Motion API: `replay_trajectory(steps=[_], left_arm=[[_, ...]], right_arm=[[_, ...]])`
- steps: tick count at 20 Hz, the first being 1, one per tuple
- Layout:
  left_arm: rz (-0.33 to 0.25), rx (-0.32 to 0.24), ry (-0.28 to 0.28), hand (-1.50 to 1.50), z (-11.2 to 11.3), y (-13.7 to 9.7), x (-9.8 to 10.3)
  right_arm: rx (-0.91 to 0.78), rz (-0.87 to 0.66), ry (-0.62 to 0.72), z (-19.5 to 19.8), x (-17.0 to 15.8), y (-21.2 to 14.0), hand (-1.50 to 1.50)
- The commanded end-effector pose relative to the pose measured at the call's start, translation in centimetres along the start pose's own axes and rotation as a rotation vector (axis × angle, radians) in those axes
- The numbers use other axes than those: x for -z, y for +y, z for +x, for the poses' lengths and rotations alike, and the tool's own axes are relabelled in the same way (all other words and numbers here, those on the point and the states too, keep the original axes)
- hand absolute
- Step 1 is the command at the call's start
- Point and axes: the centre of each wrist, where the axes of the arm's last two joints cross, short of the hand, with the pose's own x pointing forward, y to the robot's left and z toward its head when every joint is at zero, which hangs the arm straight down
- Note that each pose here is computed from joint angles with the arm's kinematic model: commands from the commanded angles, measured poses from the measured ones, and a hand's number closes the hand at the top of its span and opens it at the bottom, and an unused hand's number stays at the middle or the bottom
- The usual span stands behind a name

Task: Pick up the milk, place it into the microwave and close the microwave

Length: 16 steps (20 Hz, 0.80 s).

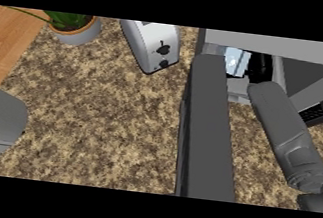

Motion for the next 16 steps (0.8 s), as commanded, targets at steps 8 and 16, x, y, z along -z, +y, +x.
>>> replay_trajectory(steps=[8,16], left_arm=[[-0.044,-0.03,0.005,-1.5,-0.8,-0.2,1.1],[-0.046,0.034,0.006,-1.5,-0.8,0.6,1.9]], right_arm=[[-0.241,-0.052,-0.025,-2.4,0.0,-3.1,1.5],[-0.471,-0.166,0.142,-4.6,-1.7,-4.4,-1.5]])
